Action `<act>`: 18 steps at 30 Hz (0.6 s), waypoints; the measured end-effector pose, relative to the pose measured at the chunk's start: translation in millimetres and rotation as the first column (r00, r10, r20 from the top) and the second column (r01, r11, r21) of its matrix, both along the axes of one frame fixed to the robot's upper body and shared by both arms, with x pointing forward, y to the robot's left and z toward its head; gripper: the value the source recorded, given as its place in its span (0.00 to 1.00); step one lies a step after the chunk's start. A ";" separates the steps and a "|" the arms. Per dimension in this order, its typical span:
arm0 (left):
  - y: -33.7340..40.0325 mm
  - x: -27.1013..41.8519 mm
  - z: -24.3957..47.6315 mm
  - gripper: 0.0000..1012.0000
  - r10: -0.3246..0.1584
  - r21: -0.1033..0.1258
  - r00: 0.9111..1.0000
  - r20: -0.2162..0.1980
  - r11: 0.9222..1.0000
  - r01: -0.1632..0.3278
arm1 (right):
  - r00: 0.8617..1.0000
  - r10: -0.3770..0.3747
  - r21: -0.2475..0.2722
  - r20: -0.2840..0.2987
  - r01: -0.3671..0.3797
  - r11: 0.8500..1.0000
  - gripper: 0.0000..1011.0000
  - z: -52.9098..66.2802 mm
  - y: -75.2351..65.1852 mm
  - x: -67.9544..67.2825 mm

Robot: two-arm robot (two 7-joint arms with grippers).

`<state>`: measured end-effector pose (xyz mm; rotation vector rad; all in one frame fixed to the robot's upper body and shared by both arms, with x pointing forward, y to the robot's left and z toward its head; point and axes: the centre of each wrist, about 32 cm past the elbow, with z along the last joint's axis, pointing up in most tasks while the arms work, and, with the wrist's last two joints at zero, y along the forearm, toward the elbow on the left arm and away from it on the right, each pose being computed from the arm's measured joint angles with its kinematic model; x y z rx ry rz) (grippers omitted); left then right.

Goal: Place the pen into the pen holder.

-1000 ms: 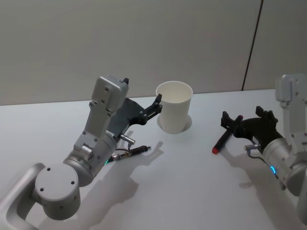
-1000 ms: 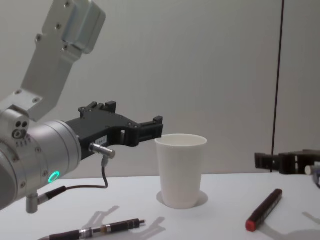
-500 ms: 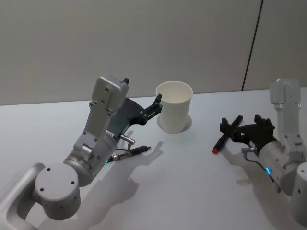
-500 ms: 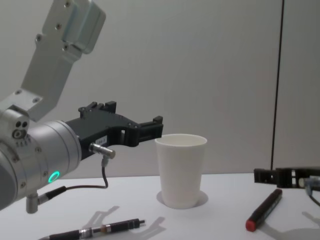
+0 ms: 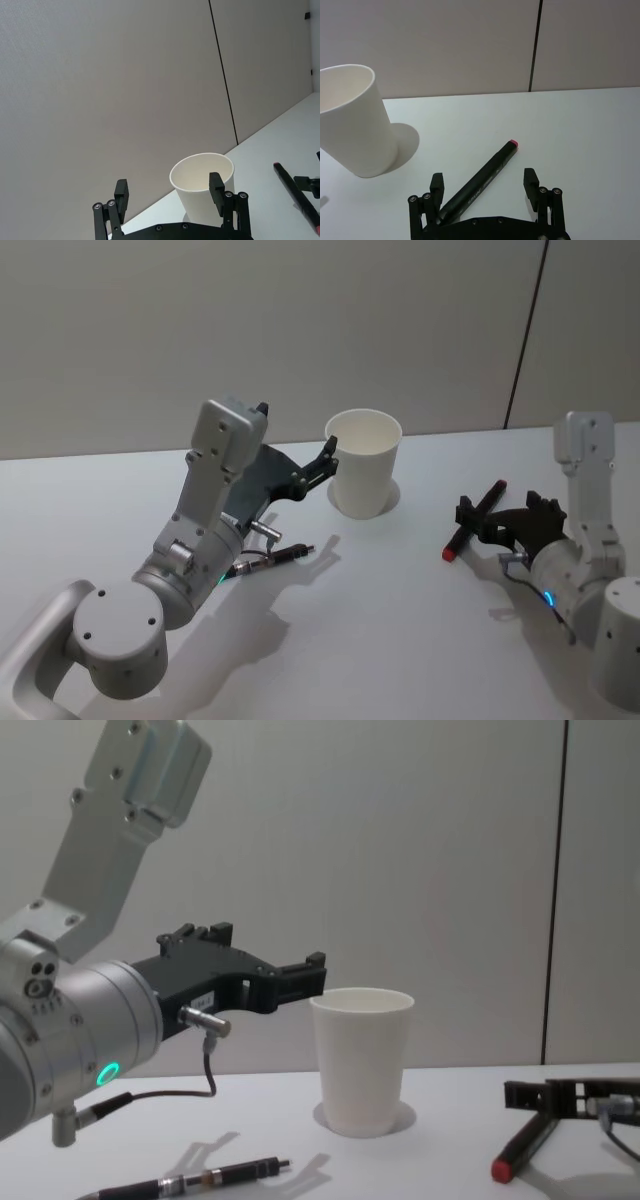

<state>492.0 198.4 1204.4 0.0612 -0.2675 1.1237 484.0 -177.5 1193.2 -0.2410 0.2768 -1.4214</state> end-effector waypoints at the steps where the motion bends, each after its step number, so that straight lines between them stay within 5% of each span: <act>1: 0.0 0.0 0.0 0.99 0.000 0.000 1.000 0.000 1.000 0.000 | 1.000 -0.001 -0.001 -0.003 0.001 1.000 0.99 -0.9 0.2 1.0; 18: 0.0 0.0 0.0 0.99 0.000 0.000 1.000 0.000 1.000 0.000 | 1.000 0.003 -0.009 -0.014 -0.003 1.000 0.99 -10.1 5.1 14.4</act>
